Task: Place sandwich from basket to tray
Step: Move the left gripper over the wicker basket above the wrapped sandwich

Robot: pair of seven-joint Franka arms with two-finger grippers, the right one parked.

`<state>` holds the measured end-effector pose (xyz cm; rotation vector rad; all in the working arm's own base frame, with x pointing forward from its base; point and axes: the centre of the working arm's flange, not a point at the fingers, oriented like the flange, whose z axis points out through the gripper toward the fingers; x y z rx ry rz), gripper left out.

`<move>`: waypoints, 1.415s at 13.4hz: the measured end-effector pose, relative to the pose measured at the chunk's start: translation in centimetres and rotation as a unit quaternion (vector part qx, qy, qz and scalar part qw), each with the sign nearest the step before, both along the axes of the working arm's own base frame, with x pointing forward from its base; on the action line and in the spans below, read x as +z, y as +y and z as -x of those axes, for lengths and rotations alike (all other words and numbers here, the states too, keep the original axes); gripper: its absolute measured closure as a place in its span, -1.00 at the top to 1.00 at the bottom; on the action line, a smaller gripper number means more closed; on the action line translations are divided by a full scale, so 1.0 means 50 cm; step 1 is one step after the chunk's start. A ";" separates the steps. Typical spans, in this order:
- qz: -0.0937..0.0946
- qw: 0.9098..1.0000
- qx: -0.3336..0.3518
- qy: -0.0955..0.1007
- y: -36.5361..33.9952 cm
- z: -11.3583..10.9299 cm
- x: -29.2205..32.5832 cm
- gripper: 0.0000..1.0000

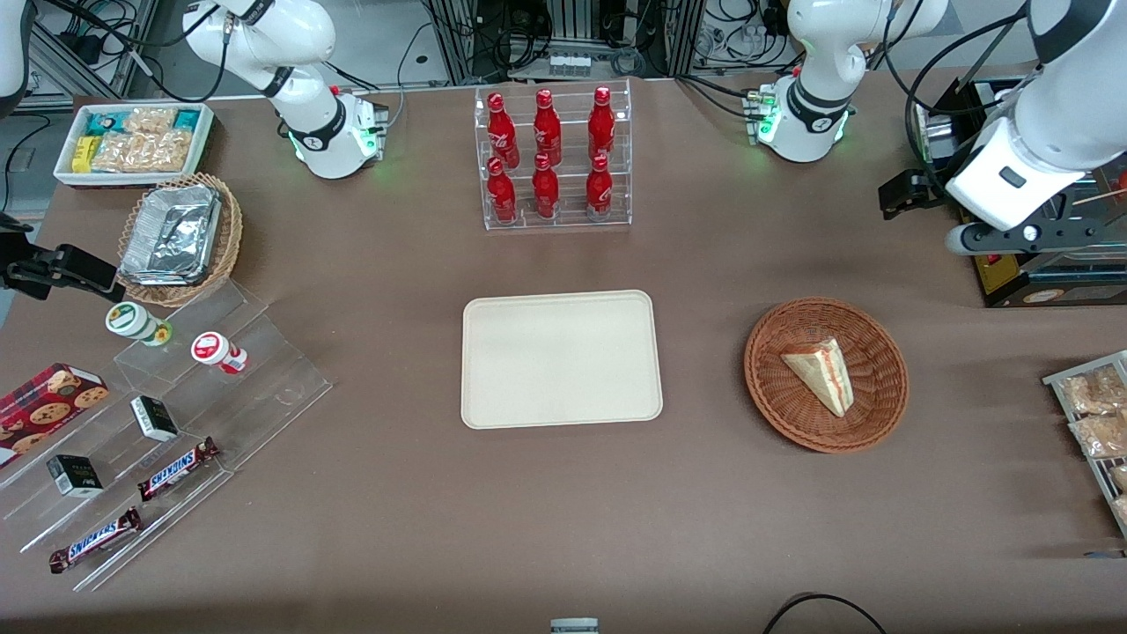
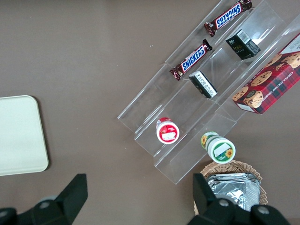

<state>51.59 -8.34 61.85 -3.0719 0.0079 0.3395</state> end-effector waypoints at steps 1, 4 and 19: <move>0.002 1.000 -0.007 0.000 0.006 -0.001 0.001 1.00; 0.009 1.000 -0.026 -0.005 0.015 -0.011 -0.005 1.00; 0.020 0.997 -0.012 -0.071 0.046 -0.037 -0.466 1.00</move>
